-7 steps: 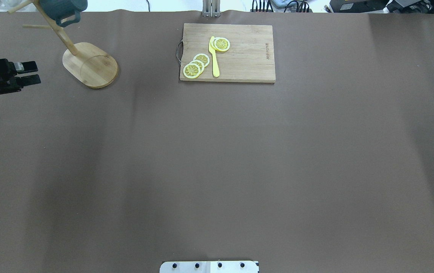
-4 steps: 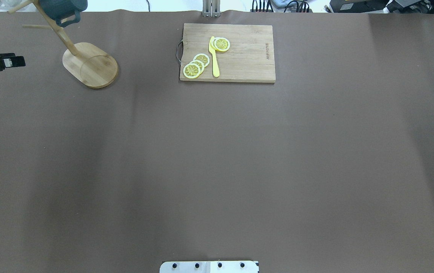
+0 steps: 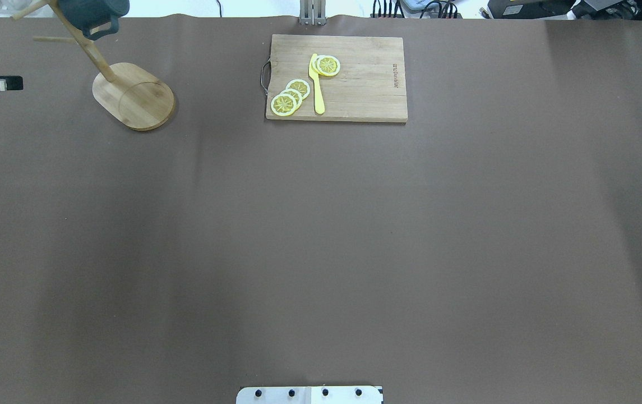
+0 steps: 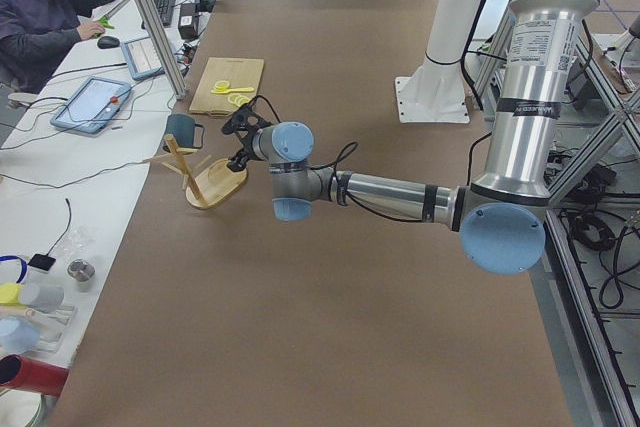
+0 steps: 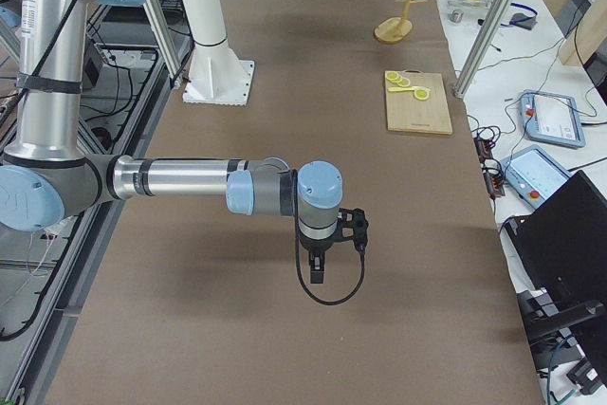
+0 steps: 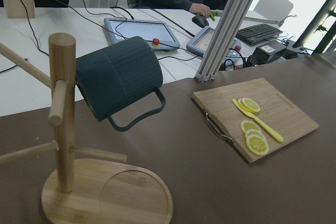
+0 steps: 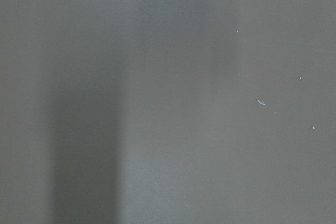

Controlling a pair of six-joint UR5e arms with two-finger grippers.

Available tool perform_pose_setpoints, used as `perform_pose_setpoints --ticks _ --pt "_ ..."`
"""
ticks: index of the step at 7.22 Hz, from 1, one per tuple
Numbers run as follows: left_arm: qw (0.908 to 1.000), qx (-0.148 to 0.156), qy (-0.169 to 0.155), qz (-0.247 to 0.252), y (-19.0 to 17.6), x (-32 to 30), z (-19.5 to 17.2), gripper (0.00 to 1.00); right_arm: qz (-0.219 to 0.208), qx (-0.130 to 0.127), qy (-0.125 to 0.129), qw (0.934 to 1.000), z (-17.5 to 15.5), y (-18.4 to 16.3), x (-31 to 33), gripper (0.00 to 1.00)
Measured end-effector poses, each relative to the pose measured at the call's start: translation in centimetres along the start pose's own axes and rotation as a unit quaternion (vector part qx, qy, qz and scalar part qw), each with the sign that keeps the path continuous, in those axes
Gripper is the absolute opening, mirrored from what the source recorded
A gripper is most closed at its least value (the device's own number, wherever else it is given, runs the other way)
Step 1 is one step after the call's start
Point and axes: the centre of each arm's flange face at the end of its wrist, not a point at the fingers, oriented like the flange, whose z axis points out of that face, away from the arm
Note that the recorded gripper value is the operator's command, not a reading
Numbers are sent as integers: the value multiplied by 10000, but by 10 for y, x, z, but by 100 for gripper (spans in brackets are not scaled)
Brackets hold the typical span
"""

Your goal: Hang cup on storage rack

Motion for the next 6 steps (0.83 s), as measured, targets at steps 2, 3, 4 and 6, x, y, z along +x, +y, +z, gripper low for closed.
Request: perform_pose_setpoints --ticks 2,3,4,6 --pt "9958 -652 -598 224 7 -33 1 99 -7 8 5 10000 -1 -1 0 100" --pt "9907 -949 -870 442 6 -51 -4 99 -9 10 6 10000 -1 -2 0 100" --pt "9850 -1202 -1072 624 2 -64 -12 99 -13 14 9 10000 -1 -3 -1 100" --pt "9783 -1454 -1323 659 -4 -76 -29 99 -12 12 9 10000 -1 -3 0 100"
